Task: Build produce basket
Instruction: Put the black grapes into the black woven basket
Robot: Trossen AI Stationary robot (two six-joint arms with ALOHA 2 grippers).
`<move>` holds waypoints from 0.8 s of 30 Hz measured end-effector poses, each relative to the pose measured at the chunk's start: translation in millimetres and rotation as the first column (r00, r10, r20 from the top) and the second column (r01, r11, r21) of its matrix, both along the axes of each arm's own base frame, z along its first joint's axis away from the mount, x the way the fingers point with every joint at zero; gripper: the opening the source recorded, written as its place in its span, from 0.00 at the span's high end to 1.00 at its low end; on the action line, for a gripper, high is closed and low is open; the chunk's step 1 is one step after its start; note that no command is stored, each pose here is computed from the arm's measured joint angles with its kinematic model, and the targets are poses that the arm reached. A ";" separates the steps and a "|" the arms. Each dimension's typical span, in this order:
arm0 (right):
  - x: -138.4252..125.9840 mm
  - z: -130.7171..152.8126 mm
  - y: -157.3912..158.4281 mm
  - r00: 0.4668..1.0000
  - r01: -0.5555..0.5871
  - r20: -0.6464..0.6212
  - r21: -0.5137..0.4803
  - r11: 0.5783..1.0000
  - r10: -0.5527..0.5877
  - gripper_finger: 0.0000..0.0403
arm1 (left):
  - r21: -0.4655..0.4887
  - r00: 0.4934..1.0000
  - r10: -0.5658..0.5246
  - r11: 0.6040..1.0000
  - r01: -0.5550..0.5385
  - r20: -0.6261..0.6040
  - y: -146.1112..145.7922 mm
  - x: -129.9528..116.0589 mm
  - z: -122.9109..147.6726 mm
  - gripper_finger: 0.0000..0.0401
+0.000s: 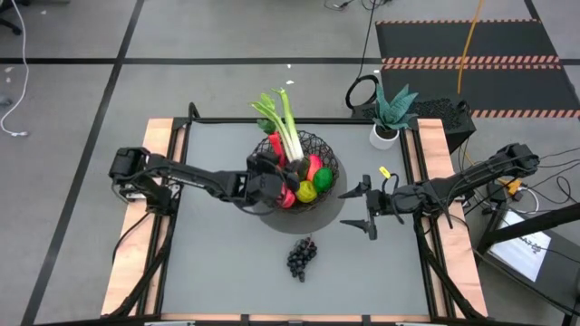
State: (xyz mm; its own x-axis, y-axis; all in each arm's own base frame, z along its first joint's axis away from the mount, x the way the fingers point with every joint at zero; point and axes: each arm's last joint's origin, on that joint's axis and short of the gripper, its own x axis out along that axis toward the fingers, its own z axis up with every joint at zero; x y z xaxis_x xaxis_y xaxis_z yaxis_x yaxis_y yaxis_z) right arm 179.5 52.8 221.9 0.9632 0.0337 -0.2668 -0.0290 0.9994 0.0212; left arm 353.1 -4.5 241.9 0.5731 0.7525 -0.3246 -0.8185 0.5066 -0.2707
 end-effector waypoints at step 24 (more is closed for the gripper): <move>6.5 -10.8 13.5 0.999 -0.001 -0.051 0.148 0.989 0.008 0.15 | 0.166 0.952 -0.304 0.942 0.292 0.048 -62.0 -55.7 85.7 0.32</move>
State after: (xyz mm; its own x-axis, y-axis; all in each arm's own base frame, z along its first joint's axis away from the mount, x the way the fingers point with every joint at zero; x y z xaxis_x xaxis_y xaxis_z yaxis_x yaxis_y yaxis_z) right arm 186.0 66.3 211.1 0.9480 0.0807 -0.3079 -0.0284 0.9849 0.1706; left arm 297.4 -66.5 327.6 0.7962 0.5814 -0.1677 -0.6051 0.7647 -0.2216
